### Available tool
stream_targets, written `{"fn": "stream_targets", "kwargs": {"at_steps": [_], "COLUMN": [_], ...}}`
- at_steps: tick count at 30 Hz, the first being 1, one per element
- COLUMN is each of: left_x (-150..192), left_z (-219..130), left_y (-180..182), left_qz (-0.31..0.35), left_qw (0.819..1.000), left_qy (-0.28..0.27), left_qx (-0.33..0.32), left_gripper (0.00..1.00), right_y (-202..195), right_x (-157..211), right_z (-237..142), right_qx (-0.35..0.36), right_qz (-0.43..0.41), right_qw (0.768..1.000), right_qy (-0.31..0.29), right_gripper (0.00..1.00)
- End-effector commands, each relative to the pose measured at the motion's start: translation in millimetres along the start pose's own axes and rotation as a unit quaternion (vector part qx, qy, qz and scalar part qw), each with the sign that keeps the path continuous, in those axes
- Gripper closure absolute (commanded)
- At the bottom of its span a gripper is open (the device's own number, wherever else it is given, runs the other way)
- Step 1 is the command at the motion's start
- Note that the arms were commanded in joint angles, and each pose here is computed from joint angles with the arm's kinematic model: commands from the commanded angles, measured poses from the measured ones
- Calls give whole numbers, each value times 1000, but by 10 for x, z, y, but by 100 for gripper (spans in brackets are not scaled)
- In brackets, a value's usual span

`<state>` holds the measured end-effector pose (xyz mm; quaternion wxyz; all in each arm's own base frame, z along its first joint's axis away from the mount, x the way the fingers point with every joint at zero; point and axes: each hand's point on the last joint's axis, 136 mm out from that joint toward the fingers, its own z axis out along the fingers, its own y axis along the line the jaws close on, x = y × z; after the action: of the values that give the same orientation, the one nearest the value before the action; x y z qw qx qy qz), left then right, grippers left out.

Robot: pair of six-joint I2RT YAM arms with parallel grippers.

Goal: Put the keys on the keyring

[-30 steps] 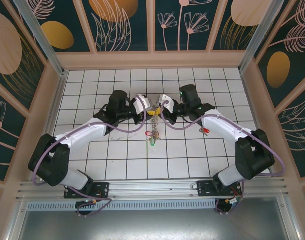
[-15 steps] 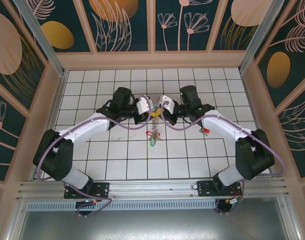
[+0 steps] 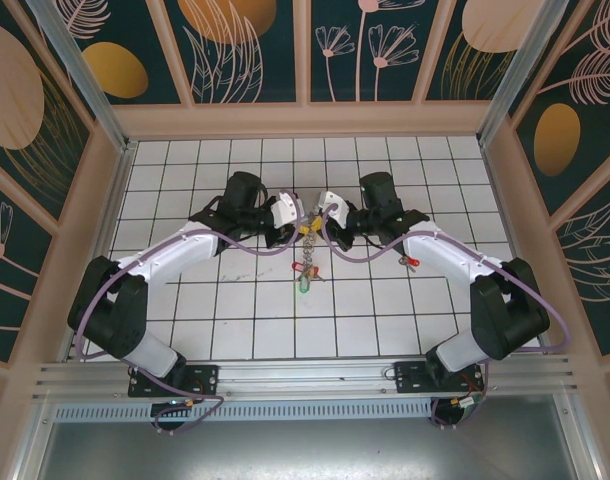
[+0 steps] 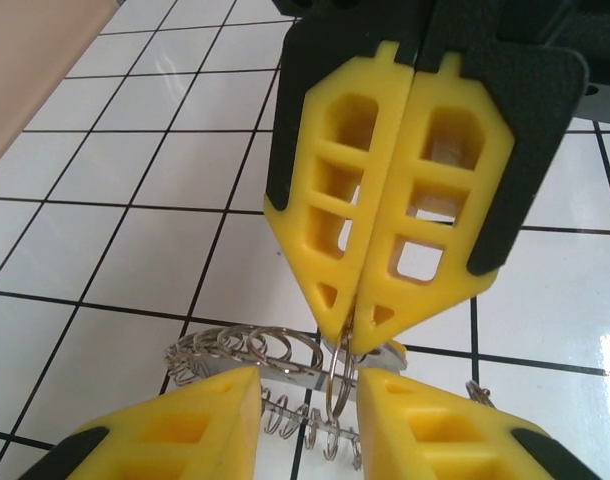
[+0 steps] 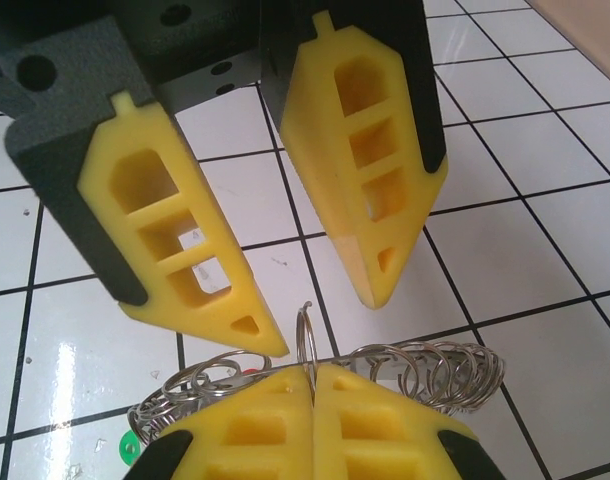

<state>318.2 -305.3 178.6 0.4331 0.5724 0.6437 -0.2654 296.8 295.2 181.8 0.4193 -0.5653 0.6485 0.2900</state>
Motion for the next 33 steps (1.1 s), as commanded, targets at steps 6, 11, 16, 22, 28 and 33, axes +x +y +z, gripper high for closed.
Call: {"fn": "stream_targets", "kwargs": {"at_steps": [6, 11, 16, 22, 28, 33], "left_x": [-95, -98, -80, -122, -334, -488], "left_z": [-26, 19, 42, 38, -51, -112], "left_y": [-69, -106, -103, -99, -136, -234], "left_qz": [-4, -10, -10, -7, -7, -7], "left_qw": [999, 998, 998, 997, 992, 983], "left_qy": [-31, -34, -29, -38, -105, -162], "left_qx": [34, 57, 60, 63, 62, 89], "left_gripper": [68, 69, 77, 100, 100, 100], "right_y": [66, 65, 79, 91, 80, 125], "right_x": [-264, -275, -290, -286, -54, -92], "right_z": [-75, -74, -79, -83, -112, -120], "right_qx": [-8, -9, -13, -14, -10, -27], "right_qz": [-24, -23, -23, -20, 8, 11], "right_qw": [999, 999, 998, 998, 999, 997], "right_qy": [-47, -48, -52, -52, -48, -72], "right_gripper": [100, 100, 100, 100, 91, 87]}}
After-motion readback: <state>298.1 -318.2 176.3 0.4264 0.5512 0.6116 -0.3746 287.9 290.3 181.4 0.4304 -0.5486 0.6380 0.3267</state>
